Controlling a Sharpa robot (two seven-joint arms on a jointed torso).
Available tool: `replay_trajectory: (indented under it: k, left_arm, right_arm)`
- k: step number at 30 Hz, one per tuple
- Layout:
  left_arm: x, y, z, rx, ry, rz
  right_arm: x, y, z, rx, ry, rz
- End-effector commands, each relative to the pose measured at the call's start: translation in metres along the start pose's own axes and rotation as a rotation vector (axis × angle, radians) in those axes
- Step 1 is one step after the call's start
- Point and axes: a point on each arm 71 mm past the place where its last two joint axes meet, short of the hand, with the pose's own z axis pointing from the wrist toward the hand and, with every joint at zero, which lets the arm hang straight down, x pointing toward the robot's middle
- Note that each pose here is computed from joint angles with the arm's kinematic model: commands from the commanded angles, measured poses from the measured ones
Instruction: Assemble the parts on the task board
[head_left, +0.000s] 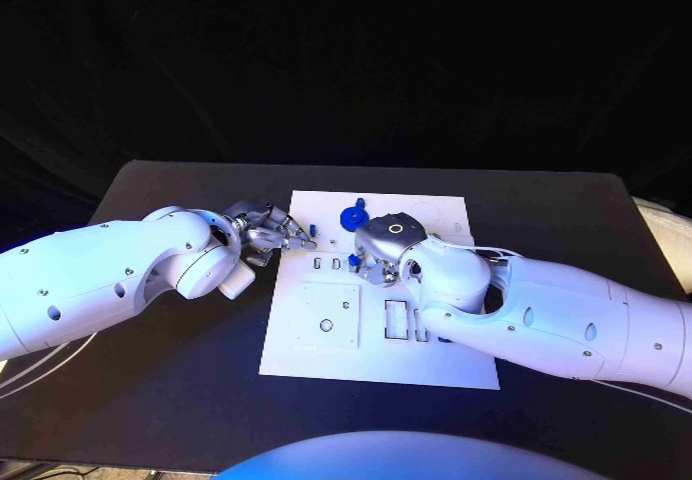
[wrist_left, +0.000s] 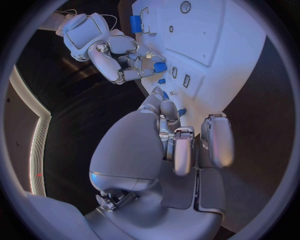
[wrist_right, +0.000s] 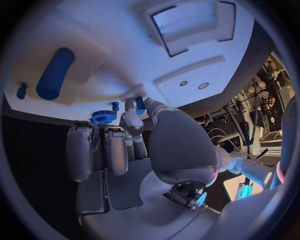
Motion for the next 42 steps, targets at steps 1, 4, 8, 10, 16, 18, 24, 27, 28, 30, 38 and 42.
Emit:
replay_trajectory:
  k: [1, 4, 8, 10, 16, 18, 24, 27, 28, 30, 38, 42]
  left_arm:
    - [0.0012, -0.0012, 0.0001, 0.004, 0.009, 0.001]
    - [0.0013, -0.0013, 0.0000, 0.004, 0.009, 0.001]
    - [0.0012, -0.0012, 0.0000, 0.004, 0.010, 0.001]
    - [0.0012, -0.0011, -0.0001, 0.004, 0.010, 0.001]
    - [0.0010, -0.0010, -0.0002, 0.003, 0.009, 0.001]
    - [0.0010, -0.0010, -0.0002, 0.003, 0.009, 0.001]
    - [0.0010, -0.0009, -0.0001, 0.003, 0.009, 0.001]
    - [0.0009, -0.0009, 0.0000, 0.002, 0.009, 0.002]
    - [0.0010, -0.0009, 0.0001, 0.002, 0.009, 0.002]
    - [0.0011, -0.0010, 0.0002, 0.002, 0.010, 0.002]
    - [0.0019, -0.0015, 0.0006, 0.003, 0.013, 0.002]
    - [0.0021, -0.0016, 0.0008, 0.004, 0.013, 0.003]
  right_arm:
    - [-0.0003, -0.0002, -0.0001, 0.009, -0.006, -0.002]
    - [-0.0003, 0.0003, -0.0007, 0.007, -0.002, -0.002]
    - [-0.0004, 0.0013, -0.0023, 0.002, 0.006, 0.000]
    - [-0.0003, 0.0020, -0.0033, -0.001, 0.010, 0.001]
    - [-0.0001, 0.0027, -0.0046, -0.004, 0.015, 0.001]
    - [-0.0001, 0.0029, -0.0048, -0.004, 0.016, 0.003]
    - [0.0001, 0.0029, -0.0052, -0.003, 0.020, 0.005]
    - [0.0003, 0.0027, -0.0052, -0.002, 0.021, 0.005]
    - [0.0003, 0.0025, -0.0052, -0.001, 0.022, 0.005]
    - [0.0005, 0.0024, -0.0052, -0.001, 0.023, 0.004]
    - [0.0008, 0.0008, -0.0052, 0.005, 0.023, 0.004]
    - [0.0006, 0.0000, -0.0056, 0.007, 0.021, 0.005]
